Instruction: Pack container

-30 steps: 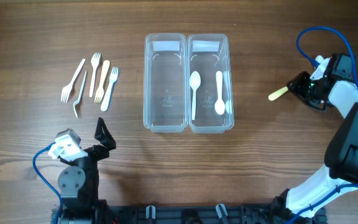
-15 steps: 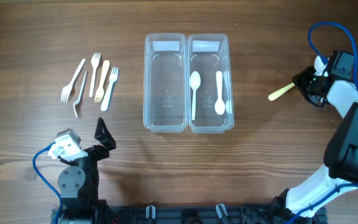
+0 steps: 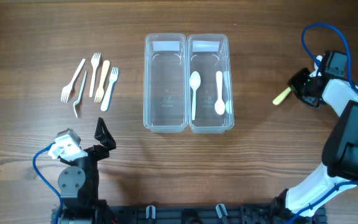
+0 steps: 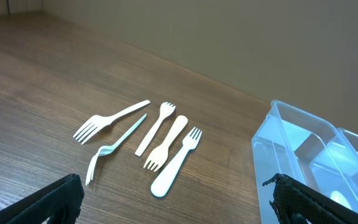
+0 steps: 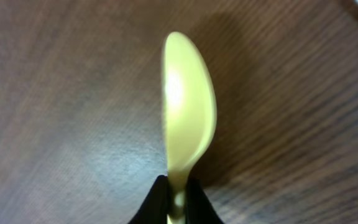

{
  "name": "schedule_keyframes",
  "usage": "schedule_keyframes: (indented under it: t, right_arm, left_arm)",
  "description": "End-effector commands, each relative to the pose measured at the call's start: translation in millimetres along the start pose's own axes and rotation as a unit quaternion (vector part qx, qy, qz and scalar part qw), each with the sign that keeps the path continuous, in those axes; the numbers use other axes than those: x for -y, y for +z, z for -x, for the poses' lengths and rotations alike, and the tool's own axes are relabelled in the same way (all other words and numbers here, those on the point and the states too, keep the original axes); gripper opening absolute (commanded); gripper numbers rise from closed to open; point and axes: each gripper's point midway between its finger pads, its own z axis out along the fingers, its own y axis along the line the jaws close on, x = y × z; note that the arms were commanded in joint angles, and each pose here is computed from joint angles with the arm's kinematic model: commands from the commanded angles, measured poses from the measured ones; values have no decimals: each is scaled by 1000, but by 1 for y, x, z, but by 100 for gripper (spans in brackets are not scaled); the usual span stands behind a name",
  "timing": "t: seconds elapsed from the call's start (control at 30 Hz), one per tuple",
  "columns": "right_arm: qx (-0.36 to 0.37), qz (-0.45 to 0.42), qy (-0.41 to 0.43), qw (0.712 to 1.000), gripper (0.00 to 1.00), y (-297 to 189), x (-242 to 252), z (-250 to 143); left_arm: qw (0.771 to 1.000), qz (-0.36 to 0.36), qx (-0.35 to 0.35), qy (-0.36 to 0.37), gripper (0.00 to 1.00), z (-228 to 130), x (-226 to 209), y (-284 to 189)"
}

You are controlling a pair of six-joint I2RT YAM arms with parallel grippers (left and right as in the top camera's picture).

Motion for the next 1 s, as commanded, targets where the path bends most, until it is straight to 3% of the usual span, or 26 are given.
schedule_keyframes:
  t: [0.0, 0.23, 0.4, 0.53, 0.6, 0.7, 0.83, 0.93, 0.97]
  right_arm:
    - [-10, -22, -13, 1000, 4, 9, 10, -8]
    - [10, 19, -74, 997, 4, -12, -17, 10]
    - [97, 139, -176, 970, 4, -118, -106, 36]
    - [135, 240, -255, 927, 4, -202, -178, -5]
    - [132, 280, -300, 902, 4, -227, -212, -44]
    - [100, 259, -337, 900, 5, -207, -230, -88]
    - [-8, 208, -434, 877, 5, -113, -234, -164]
    - [-44, 193, -441, 876, 6, -83, -229, -183]
    - [-54, 189, -442, 875, 12, -75, -227, -188]
  left_arm:
    - [1000, 7, 4, 7, 100, 0, -4, 1]
    - [1000, 7, 4, 7, 100, 0, -4, 1]
    - [1000, 7, 4, 7, 100, 0, -4, 1]
    - [1000, 7, 4, 7, 100, 0, -4, 1]
    - [1000, 7, 4, 7, 100, 0, -4, 1]
    - [1000, 7, 4, 7, 100, 0, -4, 1]
    - [1000, 7, 4, 7, 100, 0, -4, 1]
    - [1000, 7, 4, 7, 100, 0, -4, 1]
    - [1000, 7, 4, 7, 100, 0, -4, 1]
